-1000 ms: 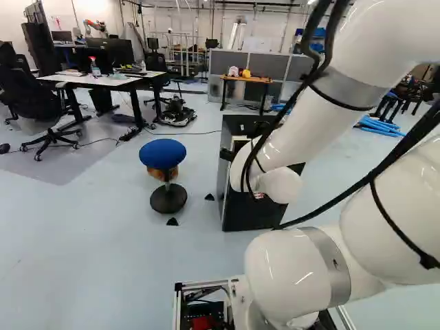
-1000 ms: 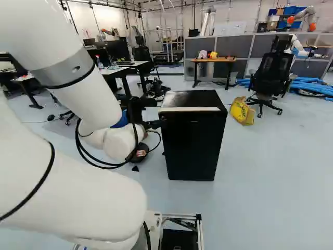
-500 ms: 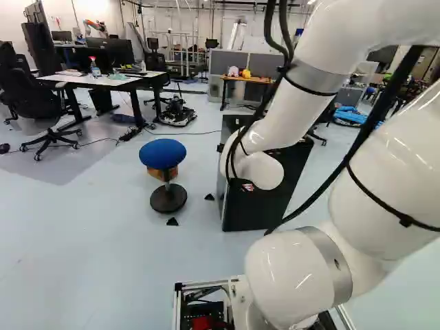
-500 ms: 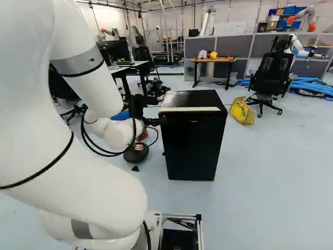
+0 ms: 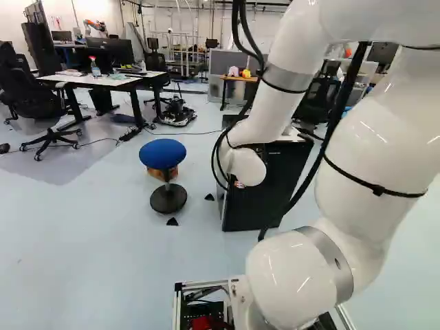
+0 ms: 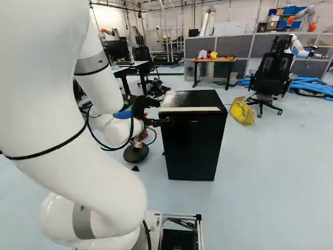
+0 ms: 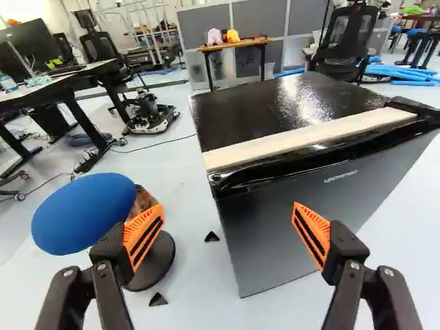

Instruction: Grab a drink from the fridge

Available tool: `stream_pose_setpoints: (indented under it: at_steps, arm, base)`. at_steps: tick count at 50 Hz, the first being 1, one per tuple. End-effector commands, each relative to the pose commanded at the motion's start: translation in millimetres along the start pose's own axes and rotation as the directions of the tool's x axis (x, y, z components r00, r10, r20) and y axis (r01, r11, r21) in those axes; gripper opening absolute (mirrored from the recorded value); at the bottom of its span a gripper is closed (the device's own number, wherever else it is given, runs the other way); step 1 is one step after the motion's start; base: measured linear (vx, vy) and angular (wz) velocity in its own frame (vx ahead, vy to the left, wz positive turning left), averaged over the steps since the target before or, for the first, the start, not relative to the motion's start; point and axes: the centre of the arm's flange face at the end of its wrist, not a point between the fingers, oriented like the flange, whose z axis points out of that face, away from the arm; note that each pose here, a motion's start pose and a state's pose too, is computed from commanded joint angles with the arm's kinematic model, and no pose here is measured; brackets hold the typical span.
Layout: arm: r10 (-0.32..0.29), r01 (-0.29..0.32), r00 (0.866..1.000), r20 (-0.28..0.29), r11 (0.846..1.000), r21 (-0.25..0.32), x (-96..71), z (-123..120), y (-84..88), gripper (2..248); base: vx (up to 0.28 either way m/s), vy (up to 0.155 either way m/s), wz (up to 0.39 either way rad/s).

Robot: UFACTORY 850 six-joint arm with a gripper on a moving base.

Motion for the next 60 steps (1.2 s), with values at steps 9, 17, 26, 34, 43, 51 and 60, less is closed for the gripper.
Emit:
stream_pose_setpoints:
  at_steps: [9,17,26,34,43,51,60]
  arm:
    - [0.016,-0.017,0.999,-0.028,0.999,-0.045,-4.5,4.1,-2.2,247]
    - [0.022,-0.026,0.998,-0.053,0.997,-0.078,-8.8,7.3,-4.6,247]
    - [0.018,-0.025,0.997,-0.069,0.995,-0.099,-14.9,11.5,-9.9,247]
    - [0.010,-0.019,0.997,-0.082,0.994,-0.109,-20.8,15.5,-16.2,247]
    - [-0.001,-0.011,0.995,-0.101,0.993,-0.119,-26.8,21.2,-24.1,247]
    - [-0.010,-0.007,0.992,-0.127,0.991,-0.135,-31.1,28.7,-30.1,247]
    - [-0.019,-0.007,0.987,-0.158,0.987,-0.161,-35.3,39.1,-35.5,247]
  base:
    - [0.000,0.000,0.000]
    - [0.000,0.000,0.000]
    - [0.000,0.000,0.000]
    - [0.000,0.000,0.000]
    - [0.000,0.000,0.000]
    - [0.000,0.000,0.000]
    - [0.000,0.000,0.000]
